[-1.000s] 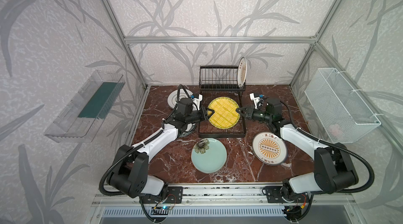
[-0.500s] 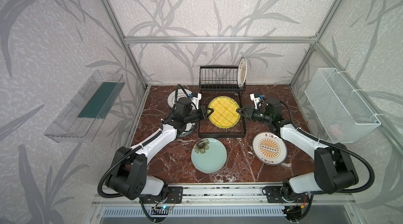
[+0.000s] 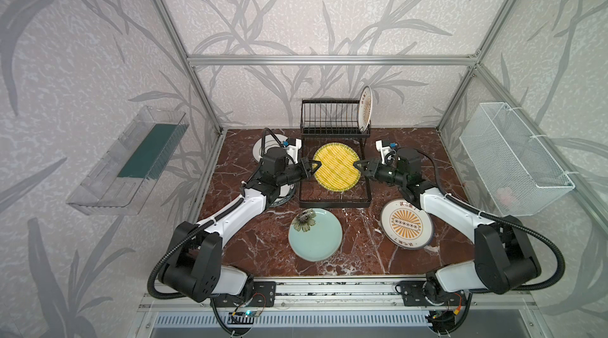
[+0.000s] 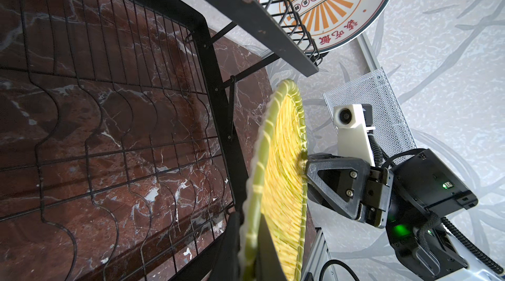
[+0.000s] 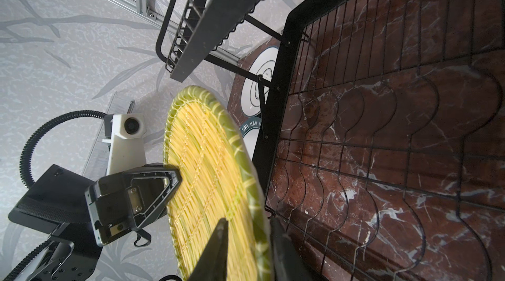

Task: Load plates into a dish rack
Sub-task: Pick up the plate from the top-right of the table.

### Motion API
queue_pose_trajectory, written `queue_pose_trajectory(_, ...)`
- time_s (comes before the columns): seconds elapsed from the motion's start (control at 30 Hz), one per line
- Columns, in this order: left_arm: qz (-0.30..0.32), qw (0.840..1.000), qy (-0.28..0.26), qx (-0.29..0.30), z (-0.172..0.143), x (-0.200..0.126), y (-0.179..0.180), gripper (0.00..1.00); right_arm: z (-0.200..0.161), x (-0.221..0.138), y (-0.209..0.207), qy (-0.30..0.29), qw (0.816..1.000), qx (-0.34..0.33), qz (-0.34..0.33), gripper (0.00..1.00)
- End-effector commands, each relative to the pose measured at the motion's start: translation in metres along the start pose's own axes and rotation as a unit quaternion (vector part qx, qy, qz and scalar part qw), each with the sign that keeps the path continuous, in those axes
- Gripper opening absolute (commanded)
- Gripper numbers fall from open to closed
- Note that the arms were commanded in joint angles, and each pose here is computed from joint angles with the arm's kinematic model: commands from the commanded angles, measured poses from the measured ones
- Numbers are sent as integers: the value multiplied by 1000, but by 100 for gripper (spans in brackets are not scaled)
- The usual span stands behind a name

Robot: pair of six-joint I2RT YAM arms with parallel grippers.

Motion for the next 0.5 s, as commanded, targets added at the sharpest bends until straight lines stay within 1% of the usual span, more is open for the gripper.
queue_pose_trajectory(0.0, -28, 999, -32, 4, 11, -3, -11, 0, -3, 5, 28, 3, 998, -20, 62, 30)
queue_pose_trajectory(0.27, -38, 998, -43, -4, 16, -8, -11, 0, -13, 18, 25, 15, 997, -10, 71, 32)
queue_pose_trajectory(0.47, -42, 998, -43, -5, 15, -8, -12, 0, -13, 27, 28, 15, 996, -5, 85, 31)
Point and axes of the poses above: each gripper's point midway between its finger pads, its own x axis out along the fingers, its own y axis along the line the jaws close on, z = x × y, the point moved 4 cm from there along -x, back along the fingers, and after that the axes turned 12 degrees about -x, right-handed, at the moved point
